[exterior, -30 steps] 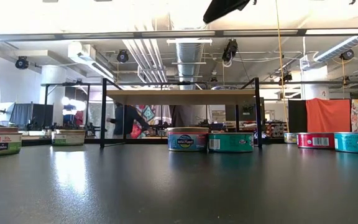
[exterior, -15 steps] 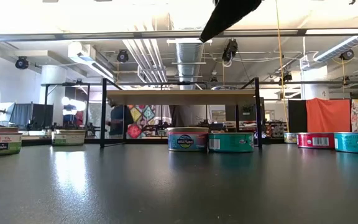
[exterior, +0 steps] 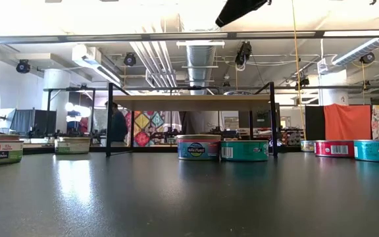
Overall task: Stack canned seafood by type on shelf
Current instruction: Stack the blue tuna can on top of the other blue tuna can on the shelf
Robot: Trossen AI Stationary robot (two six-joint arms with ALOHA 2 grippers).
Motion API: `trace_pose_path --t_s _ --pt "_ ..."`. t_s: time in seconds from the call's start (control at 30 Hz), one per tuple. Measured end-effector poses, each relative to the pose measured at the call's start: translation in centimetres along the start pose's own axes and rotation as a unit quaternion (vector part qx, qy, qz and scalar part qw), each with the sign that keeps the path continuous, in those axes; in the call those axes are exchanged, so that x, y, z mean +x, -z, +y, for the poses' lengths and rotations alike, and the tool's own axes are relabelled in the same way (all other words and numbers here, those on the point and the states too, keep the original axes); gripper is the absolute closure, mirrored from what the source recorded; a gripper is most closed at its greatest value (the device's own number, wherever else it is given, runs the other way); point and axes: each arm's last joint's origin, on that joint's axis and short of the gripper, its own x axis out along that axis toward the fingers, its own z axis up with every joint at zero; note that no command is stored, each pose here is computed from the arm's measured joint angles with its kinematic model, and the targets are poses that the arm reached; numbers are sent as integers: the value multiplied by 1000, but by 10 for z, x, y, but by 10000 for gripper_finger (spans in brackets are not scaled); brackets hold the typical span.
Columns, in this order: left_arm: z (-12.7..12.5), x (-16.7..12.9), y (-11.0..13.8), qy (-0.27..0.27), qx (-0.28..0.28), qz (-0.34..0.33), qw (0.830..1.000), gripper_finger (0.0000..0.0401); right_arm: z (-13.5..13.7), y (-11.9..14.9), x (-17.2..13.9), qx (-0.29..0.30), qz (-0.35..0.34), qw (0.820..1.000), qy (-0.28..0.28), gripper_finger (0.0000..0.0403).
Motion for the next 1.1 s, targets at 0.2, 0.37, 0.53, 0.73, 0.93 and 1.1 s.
trace_pose_path --t_s 0.2,0.37,0.53,0.73,0.93,1.1 --pt "-8 26 5 -98 5 55 994 45 3 -5 -1 -1 -23 1000 -5 305" --pt "-6 46 0 -143 28 51 988 45 3 -8 -1 -1 -39 999 -6 306" --pt "-3 63 -8 -195 63 42 978 45 4 -8 -2 19 -39 999 -9 299" --pt "-15 67 -25 -173 97 12 980 45 6 -7 -3 20 -38 999 -13 291" --pt "-39 49 -63 -154 189 -182 952 45 6 -7 -3 33 -37 999 -13 296" --pt "-60 18 -93 -168 232 -301 910 45 6 -7 -3 44 -32 998 -15 307"
